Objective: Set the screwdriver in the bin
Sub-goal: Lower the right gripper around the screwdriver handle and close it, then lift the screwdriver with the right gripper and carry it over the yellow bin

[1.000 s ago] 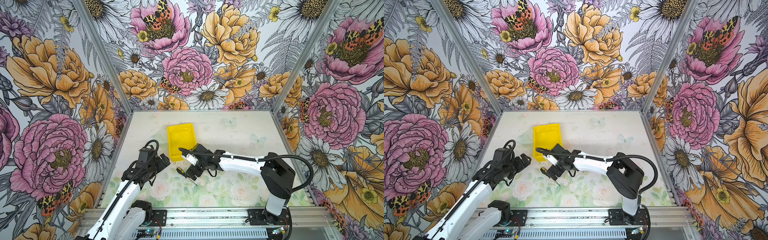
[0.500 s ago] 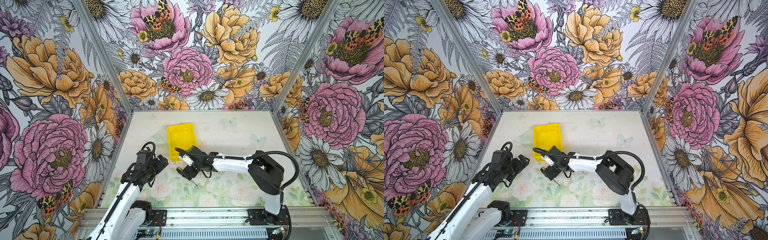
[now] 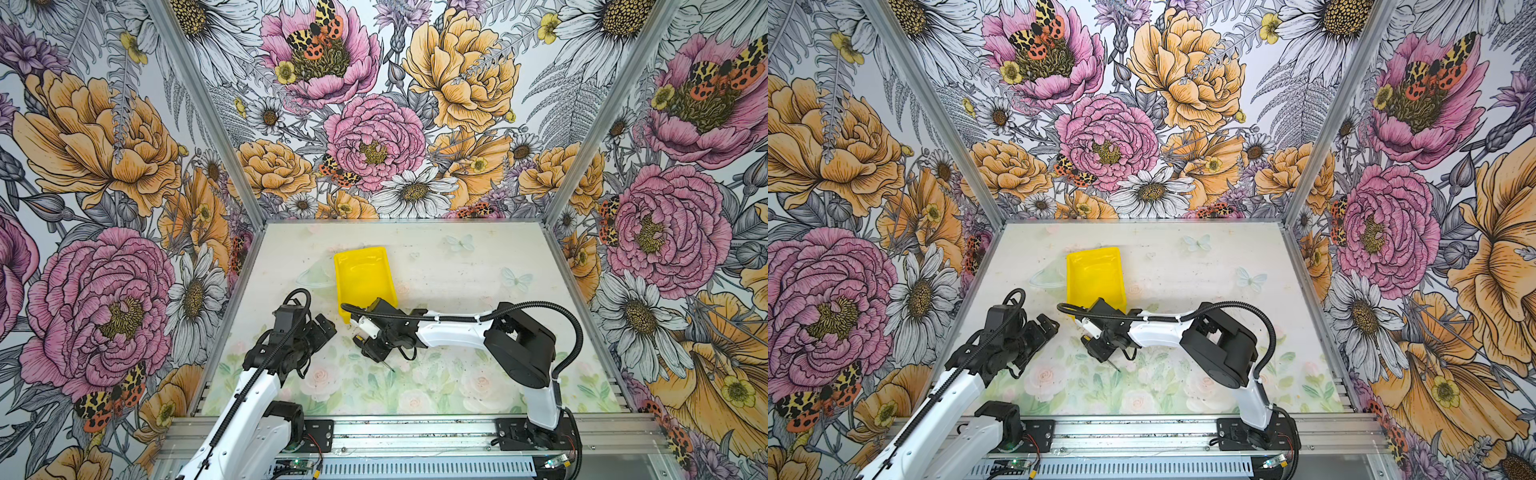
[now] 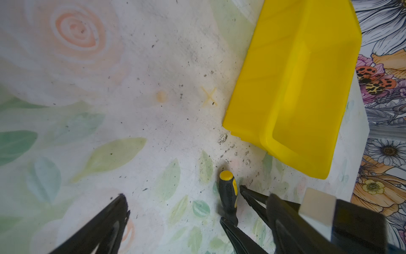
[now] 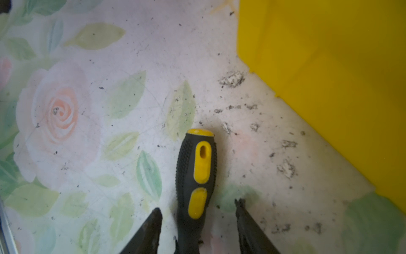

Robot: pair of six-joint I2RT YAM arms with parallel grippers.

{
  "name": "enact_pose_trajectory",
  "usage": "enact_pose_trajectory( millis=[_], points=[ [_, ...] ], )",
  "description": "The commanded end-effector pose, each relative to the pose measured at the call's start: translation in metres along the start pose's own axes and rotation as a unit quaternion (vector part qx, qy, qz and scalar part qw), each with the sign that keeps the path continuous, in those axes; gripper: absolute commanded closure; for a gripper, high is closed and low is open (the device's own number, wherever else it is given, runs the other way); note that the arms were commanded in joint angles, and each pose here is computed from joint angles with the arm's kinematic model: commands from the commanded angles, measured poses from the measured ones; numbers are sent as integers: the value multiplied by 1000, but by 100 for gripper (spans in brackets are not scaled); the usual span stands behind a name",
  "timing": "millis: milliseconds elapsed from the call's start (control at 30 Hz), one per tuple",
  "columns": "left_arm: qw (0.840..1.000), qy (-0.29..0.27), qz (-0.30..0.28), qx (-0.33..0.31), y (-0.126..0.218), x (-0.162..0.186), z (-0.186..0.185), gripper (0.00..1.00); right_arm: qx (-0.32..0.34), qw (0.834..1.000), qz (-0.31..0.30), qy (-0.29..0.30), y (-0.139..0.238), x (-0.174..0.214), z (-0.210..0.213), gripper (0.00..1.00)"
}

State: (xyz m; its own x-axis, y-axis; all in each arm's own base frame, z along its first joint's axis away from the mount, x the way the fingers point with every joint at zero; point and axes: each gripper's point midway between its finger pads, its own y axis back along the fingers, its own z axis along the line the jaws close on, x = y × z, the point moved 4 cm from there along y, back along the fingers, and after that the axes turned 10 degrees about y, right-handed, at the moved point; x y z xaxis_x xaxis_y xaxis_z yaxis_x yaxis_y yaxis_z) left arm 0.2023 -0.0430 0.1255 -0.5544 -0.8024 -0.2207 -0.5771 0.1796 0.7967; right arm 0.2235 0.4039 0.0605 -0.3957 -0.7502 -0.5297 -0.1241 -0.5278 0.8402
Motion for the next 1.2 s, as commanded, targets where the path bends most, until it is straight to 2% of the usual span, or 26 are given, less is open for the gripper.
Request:
enact_pose_trajectory(
  millis=[0, 133, 300, 500, 733, 1167],
  points=[
    [1000, 6, -12, -3, -2, -2, 3, 1, 1, 1000, -12, 12, -4, -10, 2, 52],
    [1000, 4, -17, -4, -2, -4, 2, 1, 15, 1000, -6, 9, -6, -7, -2, 65],
    [1000, -10, -19, -9, -2, -7, -1, 1, 29, 1000, 3, 5, -10, -1, -7, 69],
    [1000, -20, -18, -13, -2, -10, -4, 1, 47, 999, 12, 3, -10, 5, -11, 84],
    [999, -31, -16, -6, -3, -10, -7, 1, 90, 996, 3, -7, 9, 6, -19, 100],
    [997, -70, -7, 21, -2, -10, -20, 1, 133, 987, -92, -10, 81, -41, -23, 100]
  ],
)
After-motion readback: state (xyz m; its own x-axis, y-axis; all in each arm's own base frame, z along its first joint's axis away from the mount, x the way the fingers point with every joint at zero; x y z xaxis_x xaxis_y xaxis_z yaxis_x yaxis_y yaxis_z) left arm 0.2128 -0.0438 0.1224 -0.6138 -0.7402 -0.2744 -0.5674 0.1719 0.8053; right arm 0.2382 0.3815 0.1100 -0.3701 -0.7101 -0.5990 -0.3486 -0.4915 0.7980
